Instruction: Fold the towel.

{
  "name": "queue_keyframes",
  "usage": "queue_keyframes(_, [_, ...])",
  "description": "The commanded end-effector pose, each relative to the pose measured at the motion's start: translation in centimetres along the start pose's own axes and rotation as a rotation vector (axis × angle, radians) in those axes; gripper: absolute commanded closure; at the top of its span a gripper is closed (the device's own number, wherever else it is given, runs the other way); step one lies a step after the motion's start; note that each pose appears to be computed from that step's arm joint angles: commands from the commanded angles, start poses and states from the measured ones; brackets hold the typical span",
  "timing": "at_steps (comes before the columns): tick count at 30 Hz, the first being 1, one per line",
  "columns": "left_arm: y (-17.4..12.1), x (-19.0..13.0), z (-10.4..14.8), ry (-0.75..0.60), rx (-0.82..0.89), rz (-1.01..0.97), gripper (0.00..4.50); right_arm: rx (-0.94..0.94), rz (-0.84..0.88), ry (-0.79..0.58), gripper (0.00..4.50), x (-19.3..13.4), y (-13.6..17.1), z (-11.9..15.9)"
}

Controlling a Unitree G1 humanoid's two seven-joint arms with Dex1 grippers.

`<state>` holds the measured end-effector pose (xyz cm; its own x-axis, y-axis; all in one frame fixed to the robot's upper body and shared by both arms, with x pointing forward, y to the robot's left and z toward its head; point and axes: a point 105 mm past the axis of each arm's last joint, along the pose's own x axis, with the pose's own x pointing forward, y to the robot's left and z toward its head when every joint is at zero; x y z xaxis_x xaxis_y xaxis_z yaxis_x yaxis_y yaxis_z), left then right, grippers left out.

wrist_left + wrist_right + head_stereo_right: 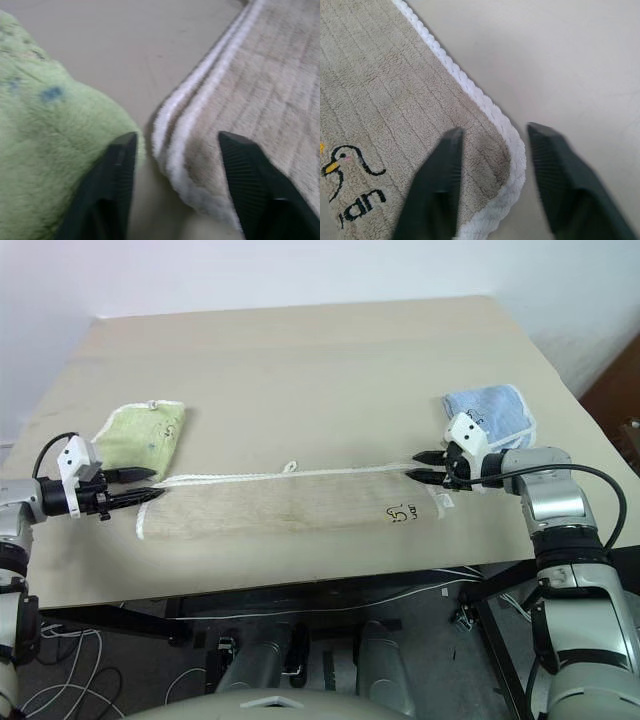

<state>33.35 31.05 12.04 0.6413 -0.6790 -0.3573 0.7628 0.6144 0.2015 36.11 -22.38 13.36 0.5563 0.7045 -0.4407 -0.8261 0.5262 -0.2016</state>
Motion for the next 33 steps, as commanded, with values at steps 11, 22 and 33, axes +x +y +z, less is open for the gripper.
queue_keyframes(11, [-0.7, -1.6, 5.2, -0.308, -0.050, 0.036, 0.00, 0.156, -0.123, -0.125, 0.01, -4.8, -0.3, 2.5])
queue_keyframes(22, [-8.8, 0.9, 6.7, -0.309, -0.142, -0.193, 0.00, 0.821, -0.043, -0.138, 0.01, -8.3, 3.3, 1.0])
queue_keyframes(33, [-13.4, 2.9, 7.2, -0.319, -0.166, -0.334, 0.00, 1.153, -0.028, -0.162, 0.01, -6.9, 7.9, -3.3])
